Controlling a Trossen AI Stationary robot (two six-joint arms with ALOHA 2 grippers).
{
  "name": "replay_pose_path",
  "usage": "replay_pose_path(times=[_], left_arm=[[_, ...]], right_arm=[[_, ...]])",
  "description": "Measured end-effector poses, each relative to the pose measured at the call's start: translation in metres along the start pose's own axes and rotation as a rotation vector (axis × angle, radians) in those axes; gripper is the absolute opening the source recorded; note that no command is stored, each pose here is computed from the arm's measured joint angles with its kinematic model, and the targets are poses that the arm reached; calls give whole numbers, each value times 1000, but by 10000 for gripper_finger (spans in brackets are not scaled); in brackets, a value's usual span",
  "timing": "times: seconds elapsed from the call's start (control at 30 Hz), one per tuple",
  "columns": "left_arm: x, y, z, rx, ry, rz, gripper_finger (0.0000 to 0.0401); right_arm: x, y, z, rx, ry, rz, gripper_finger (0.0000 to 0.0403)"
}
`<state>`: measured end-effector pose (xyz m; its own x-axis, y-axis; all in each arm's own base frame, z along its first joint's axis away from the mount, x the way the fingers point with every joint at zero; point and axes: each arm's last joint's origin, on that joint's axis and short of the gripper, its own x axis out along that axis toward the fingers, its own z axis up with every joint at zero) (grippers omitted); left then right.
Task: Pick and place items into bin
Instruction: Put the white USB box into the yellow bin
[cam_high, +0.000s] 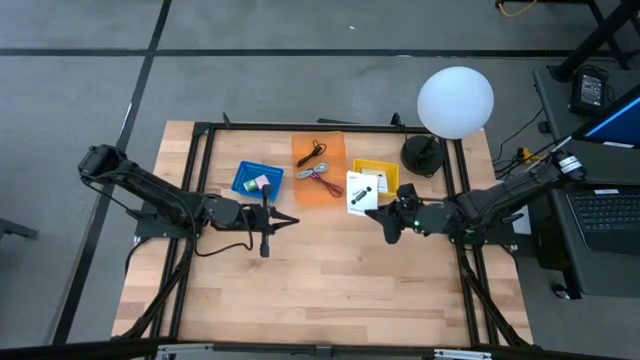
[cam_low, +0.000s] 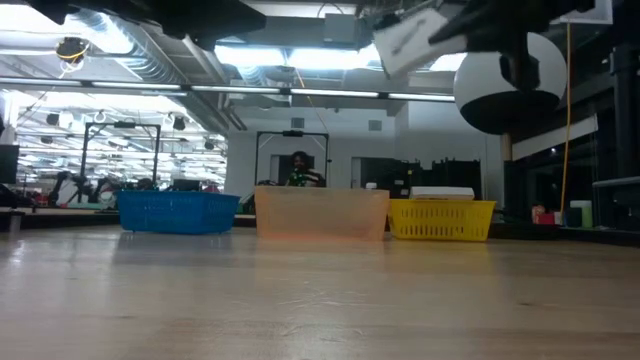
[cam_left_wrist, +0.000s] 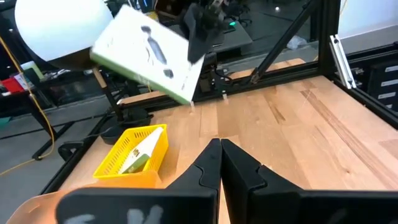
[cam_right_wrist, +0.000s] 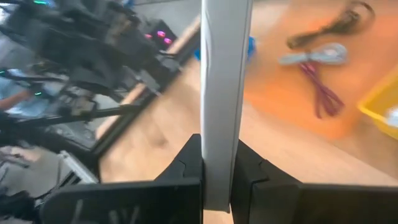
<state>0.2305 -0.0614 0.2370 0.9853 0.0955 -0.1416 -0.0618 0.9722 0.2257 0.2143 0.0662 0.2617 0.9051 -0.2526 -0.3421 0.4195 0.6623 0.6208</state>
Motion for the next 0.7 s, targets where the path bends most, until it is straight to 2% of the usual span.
replay_pose_path(times=[0.37,0.6,0.7], left_arm=[[0,-1,-5,-20,50,-9,2],[0,-1,-5,-41,49,-9,2],[0,-1,-5,-53,49,-10,2]], right_arm=[[5,-25,0,72,47,-206,20],[9,-42,-4,160,86,-244,19],[11,-51,-7,205,69,-199,19]])
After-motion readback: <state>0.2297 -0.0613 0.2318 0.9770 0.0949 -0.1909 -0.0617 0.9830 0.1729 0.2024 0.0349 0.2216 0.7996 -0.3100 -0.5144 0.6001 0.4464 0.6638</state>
